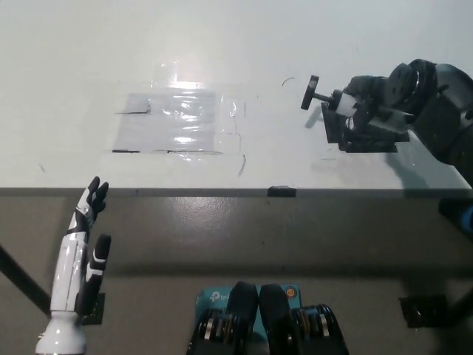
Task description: The robot uses right hand to pick up a small white air pumper and uses its left hand to compress it, and then puts it on the desk
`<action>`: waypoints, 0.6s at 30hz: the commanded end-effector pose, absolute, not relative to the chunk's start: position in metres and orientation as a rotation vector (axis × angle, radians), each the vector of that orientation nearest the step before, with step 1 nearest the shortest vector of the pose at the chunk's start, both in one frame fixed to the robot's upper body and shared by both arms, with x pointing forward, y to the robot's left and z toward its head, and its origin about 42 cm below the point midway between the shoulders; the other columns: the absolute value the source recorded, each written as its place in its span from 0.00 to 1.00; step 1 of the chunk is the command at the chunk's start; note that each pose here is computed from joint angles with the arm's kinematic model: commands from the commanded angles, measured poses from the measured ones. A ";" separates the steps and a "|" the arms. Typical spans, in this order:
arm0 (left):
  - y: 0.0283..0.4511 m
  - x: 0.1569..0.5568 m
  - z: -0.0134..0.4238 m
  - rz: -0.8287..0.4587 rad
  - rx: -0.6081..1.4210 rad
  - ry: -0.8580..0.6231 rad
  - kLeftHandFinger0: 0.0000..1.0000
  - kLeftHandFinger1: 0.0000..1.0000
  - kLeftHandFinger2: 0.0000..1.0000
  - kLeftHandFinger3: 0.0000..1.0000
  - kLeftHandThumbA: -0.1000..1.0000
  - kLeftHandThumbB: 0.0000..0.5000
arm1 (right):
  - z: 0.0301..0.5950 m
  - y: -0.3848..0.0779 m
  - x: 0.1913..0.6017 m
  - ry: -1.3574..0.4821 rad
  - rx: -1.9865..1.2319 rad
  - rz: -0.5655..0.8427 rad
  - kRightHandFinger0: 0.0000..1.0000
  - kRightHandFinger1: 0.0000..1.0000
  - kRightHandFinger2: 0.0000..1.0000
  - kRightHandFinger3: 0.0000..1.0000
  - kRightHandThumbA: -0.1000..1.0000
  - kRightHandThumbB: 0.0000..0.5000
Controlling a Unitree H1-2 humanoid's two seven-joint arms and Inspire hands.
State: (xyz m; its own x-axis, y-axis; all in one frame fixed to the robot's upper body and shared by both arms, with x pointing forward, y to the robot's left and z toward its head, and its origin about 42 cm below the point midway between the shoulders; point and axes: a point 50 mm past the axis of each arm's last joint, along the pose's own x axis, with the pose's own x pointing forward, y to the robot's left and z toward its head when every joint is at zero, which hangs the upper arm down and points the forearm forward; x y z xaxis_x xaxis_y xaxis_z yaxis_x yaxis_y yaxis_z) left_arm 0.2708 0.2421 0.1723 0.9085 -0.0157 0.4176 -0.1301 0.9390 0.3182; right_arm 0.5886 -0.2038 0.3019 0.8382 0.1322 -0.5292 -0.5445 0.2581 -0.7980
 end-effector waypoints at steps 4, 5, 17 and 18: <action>0.241 0.269 0.179 0.023 0.352 -0.505 1.00 1.00 1.00 1.00 1.00 0.62 | 0.366 -0.180 0.600 0.071 -1.414 0.454 1.00 1.00 1.00 1.00 0.75 1.00; 0.241 0.269 0.179 0.023 0.352 -0.505 1.00 1.00 1.00 1.00 1.00 0.62 | 0.366 -0.180 0.600 0.068 -1.415 0.455 1.00 1.00 1.00 1.00 0.74 0.99; 0.242 0.273 0.181 0.030 0.346 -0.505 1.00 1.00 1.00 1.00 1.00 0.63 | 0.423 -0.190 0.598 -0.047 -1.248 0.489 1.00 1.00 1.00 1.00 0.88 0.97; 0.242 0.275 0.182 0.029 0.343 -0.508 1.00 1.00 1.00 1.00 1.00 0.64 | 0.452 -0.194 0.591 -0.166 -1.199 0.476 1.00 1.00 1.00 1.00 1.00 0.82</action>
